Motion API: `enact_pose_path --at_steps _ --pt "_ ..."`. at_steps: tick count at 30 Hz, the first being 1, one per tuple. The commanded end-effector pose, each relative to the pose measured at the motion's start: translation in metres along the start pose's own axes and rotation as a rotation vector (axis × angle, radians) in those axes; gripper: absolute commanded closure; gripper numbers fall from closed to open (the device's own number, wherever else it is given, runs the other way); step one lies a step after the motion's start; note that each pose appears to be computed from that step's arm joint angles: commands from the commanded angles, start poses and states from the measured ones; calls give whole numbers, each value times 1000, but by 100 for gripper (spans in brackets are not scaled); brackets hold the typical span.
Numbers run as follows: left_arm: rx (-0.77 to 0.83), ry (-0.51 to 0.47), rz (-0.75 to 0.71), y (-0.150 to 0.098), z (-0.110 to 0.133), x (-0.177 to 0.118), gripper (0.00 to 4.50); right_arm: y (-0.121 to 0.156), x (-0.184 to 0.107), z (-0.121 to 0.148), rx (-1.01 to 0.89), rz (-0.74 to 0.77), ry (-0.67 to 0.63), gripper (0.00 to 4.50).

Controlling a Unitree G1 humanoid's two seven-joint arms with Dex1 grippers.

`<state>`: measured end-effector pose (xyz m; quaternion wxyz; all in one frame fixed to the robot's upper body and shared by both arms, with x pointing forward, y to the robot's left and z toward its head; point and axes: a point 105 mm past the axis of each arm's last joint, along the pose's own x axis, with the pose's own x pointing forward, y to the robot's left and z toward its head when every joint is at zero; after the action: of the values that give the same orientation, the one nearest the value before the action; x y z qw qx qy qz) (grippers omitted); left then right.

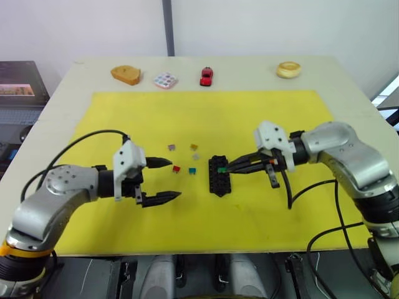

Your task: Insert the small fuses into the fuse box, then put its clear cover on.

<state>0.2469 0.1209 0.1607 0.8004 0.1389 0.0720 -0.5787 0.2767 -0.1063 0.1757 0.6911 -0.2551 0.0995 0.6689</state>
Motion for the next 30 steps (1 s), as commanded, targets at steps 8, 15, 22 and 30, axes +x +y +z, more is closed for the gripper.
enact_pose_path --at_steps 8,15,22,30 --pt "99 28 -67 -17 -3 12 2 3 6 -2 -62 -62 -8 450" --pt "100 22 -74 -19 -1 15 2 0 6 -9 -58 -80 10 450" --pt "96 28 -65 -17 -4 14 2 3 7 -20 -48 -66 23 450" --pt "88 26 -60 -17 -5 15 2 5 7 -21 -56 -60 29 450"
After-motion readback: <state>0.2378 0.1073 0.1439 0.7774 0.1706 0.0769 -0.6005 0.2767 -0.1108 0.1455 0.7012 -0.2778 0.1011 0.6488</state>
